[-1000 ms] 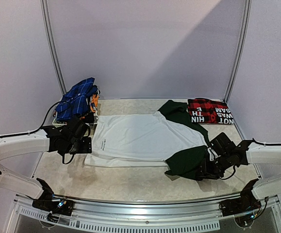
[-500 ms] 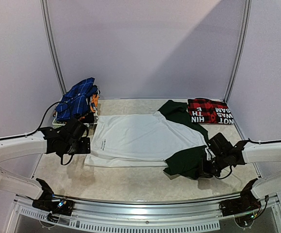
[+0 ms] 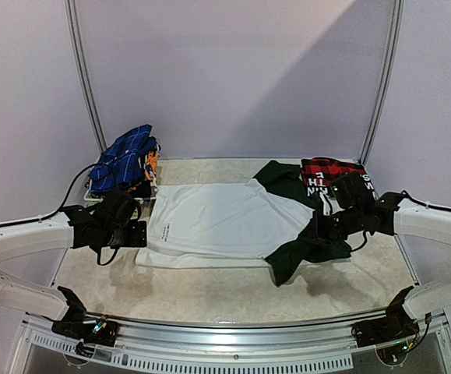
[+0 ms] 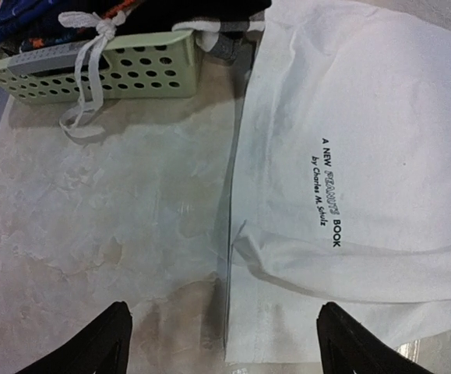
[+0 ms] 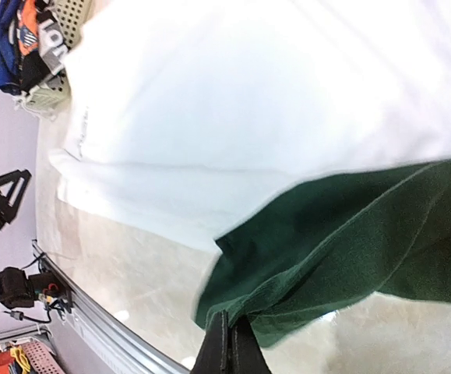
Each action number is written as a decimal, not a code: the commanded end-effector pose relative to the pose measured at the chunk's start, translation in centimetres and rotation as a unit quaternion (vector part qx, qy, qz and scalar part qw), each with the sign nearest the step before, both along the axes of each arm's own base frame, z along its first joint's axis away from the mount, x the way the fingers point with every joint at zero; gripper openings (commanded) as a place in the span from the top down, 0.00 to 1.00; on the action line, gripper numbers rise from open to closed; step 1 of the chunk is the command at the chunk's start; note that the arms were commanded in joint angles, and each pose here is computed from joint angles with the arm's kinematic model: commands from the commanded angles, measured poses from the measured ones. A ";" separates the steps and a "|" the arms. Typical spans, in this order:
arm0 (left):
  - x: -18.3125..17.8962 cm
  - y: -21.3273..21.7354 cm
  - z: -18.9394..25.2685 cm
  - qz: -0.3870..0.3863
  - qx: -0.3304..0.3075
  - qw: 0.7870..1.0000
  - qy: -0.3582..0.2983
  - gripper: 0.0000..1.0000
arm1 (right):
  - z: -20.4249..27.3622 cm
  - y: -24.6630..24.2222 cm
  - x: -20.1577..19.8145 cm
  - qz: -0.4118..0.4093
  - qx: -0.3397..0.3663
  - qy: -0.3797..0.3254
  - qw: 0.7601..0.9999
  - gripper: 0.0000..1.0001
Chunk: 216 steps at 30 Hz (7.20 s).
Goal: Fold and stack the mixed laundry pile
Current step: Fold the flattened T-shirt at the center of the board, then adjust the 1/3-folded T-shirt at the center of the board, then pick up the 1/3-folded T-shirt from the center of the board.
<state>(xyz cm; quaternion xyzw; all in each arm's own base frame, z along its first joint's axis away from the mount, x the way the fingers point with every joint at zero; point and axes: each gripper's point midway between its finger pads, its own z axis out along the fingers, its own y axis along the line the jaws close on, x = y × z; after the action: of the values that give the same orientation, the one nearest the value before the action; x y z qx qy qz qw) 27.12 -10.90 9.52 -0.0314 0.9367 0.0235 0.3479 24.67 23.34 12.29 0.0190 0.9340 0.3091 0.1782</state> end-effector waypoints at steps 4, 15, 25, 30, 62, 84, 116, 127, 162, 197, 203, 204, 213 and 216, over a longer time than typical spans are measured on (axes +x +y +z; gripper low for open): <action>-0.3 -1.4 -0.3 -0.038 -0.008 0.999 0.005 0.17 | 2.5 0.2 5.7 -0.025 0.011 -0.039 0.999 1.00; 0.2 -3.5 -0.6 -0.077 -0.022 0.997 0.009 0.19 | 2.6 -0.3 14.4 -0.071 0.013 -0.043 0.996 1.00; 0.7 -4.9 -1.6 -0.097 -0.020 0.995 0.023 0.21 | 1.2 -1.1 19.6 -0.096 0.012 -0.040 0.995 1.00; 0.8 -5.5 -1.9 -0.104 -0.027 0.994 0.025 0.30 | 0.4 -1.3 19.6 -0.095 0.005 -0.033 0.995 1.00; 5.0 -3.4 -5.6 0.017 0.035 0.998 0.055 0.37 | -3.3 -4.1 8.2 -0.056 -0.104 0.013 0.993 0.97; 1.9 -2.4 -2.5 0.023 0.046 0.998 0.023 0.07 | -6.5 -8.9 6.2 -0.100 -0.135 0.024 0.986 0.29; -2.3 -0.6 -8.5 0.060 -0.142 0.985 0.072 0.39 | -9.9 -15.8 1.9 -0.271 0.013 0.040 0.962 0.47; -0.1 -3.3 -8.1 0.031 -0.177 0.982 0.058 1.00 | -10.0 -14.6 3.6 -0.249 0.036 0.045 0.967 0.99; -8.6 2.7 -5.1 0.091 -0.167 0.978 0.090 1.00 | -4.8 -20.3 -5.8 -0.338 -0.068 0.038 0.938 1.00; -4.6 -3.1 4.0 -0.042 -0.161 0.986 -0.030 0.14 | 3.7 -16.6 -2.2 -0.255 0.045 -0.093 0.961 0.12; 0.0 -6.2 5.7 -0.105 -0.068 0.991 -0.048 0.18 | 5.6 -15.5 2.1 -0.205 0.012 -0.132 0.970 0.13; 0.3 -6.8 5.7 -0.115 -0.065 0.990 -0.046 0.18 | 5.9 -15.0 2.6 -0.195 0.010 -0.137 0.971 0.13; 2.7 -8.5 6.2 -0.143 -0.027 0.988 -0.053 0.17 | 7.9 -11.1 8.3 -0.103 -0.053 -0.170 0.979 0.12; 2.7 -8.3 5.9 -0.147 -0.017 0.988 -0.052 0.16 | 7.2 -9.6 10.8 -0.065 -0.091 -0.158 0.981 0.13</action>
<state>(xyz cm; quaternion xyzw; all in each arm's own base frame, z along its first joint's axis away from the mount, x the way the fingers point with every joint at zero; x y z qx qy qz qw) 29.29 -18.97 14.88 0.0767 0.9196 -0.0599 0.3807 32.46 12.38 19.40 0.0749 0.9036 0.2516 0.3384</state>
